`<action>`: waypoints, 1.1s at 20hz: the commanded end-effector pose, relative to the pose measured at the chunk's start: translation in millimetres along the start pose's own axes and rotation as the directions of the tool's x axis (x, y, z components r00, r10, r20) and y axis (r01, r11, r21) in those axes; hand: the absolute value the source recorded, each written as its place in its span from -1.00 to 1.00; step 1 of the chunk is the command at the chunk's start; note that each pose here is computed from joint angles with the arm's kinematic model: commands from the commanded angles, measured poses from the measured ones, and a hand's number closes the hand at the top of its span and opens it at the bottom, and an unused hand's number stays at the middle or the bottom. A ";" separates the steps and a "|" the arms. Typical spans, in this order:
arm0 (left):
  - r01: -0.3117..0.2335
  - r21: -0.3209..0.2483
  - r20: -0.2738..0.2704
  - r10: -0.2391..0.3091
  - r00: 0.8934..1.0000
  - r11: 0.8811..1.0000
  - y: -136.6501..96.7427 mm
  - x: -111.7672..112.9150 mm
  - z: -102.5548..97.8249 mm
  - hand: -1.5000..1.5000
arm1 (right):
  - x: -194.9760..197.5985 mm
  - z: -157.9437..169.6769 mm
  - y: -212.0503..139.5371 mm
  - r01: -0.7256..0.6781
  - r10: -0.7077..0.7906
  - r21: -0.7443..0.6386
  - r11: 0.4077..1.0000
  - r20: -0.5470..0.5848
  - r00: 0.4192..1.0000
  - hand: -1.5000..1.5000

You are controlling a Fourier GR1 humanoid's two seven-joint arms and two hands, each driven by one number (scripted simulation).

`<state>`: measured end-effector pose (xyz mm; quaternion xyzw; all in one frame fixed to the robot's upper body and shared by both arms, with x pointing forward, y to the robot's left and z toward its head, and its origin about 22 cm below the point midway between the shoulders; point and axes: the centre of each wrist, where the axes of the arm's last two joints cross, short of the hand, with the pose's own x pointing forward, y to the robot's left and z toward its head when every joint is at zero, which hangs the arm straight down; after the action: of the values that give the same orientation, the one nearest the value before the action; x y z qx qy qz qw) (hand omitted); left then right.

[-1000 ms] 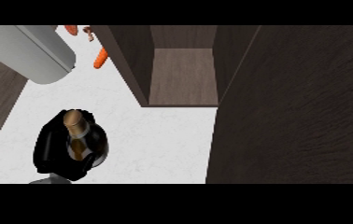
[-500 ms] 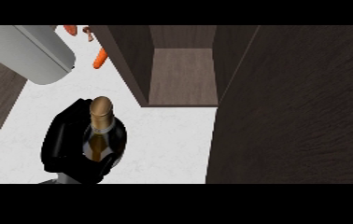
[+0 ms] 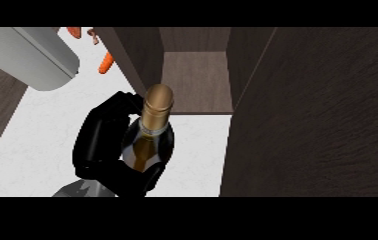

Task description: Pick up the wine, place it into the cabinet and close the cabinet

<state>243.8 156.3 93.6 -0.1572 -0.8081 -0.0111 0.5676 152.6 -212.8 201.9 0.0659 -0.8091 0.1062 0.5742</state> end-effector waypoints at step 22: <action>0.098 0.099 -0.006 -0.098 0.995 0.990 -72.1 -10.6 -67.0 1.00 | 15.8 17.9 -8.3 0.025 -0.026 0.027 0.999 0.027 0.999 -1.00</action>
<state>283.4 66.2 130.3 -0.1034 -0.8162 0.0004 0.5685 150.7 -217.1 203.0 0.0591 -0.8064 0.1101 0.5781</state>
